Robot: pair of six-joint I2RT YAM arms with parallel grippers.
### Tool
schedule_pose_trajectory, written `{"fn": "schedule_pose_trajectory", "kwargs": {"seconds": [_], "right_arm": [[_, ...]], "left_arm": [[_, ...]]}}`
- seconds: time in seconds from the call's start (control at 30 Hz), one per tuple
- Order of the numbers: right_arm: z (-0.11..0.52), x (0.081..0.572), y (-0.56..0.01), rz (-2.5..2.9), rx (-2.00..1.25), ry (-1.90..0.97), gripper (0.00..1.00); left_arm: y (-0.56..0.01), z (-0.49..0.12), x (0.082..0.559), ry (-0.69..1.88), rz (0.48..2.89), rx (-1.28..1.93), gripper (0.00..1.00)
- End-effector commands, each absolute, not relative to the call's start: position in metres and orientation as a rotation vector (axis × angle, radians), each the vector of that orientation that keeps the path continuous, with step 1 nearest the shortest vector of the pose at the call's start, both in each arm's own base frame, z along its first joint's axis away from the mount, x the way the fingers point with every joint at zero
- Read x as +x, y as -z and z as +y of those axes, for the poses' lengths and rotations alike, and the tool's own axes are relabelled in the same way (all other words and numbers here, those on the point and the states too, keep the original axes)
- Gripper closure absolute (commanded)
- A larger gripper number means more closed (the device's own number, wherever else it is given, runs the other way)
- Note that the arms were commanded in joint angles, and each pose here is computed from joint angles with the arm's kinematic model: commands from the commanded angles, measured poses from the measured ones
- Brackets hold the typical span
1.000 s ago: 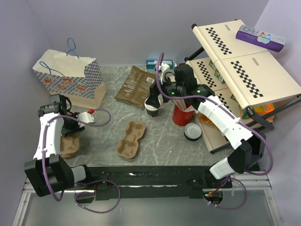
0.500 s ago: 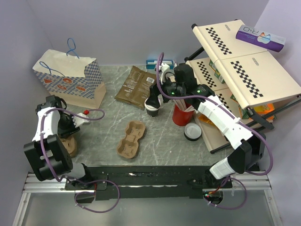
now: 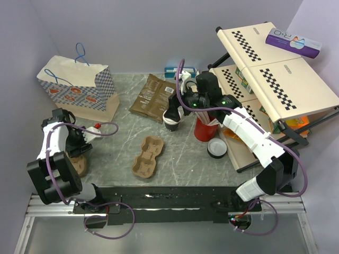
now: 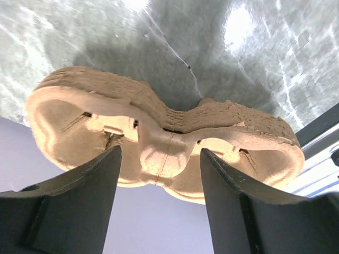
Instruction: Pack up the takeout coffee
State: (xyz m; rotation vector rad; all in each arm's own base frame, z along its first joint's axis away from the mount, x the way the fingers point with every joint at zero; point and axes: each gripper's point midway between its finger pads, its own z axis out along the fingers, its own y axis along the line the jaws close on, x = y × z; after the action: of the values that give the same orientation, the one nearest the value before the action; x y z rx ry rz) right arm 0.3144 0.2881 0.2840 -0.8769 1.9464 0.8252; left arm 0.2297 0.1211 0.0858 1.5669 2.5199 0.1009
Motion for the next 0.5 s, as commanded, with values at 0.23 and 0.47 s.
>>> {"fn": "schedule_pose_trajectory", "kwargs": {"seconds": [0.23,0.47], "right_arm": [[0.274,0.323,-0.302,1.907,-0.852,-0.768,0.01],[0.232,0.331,-0.325,1.908,-0.787,-0.682,0.01]], "left_arm": [[-0.185,-0.033,0.256,0.238,2.086,1.477,0.29],[-0.189,-0.186,0.239,0.52,1.71,1.627,0.23]]}}
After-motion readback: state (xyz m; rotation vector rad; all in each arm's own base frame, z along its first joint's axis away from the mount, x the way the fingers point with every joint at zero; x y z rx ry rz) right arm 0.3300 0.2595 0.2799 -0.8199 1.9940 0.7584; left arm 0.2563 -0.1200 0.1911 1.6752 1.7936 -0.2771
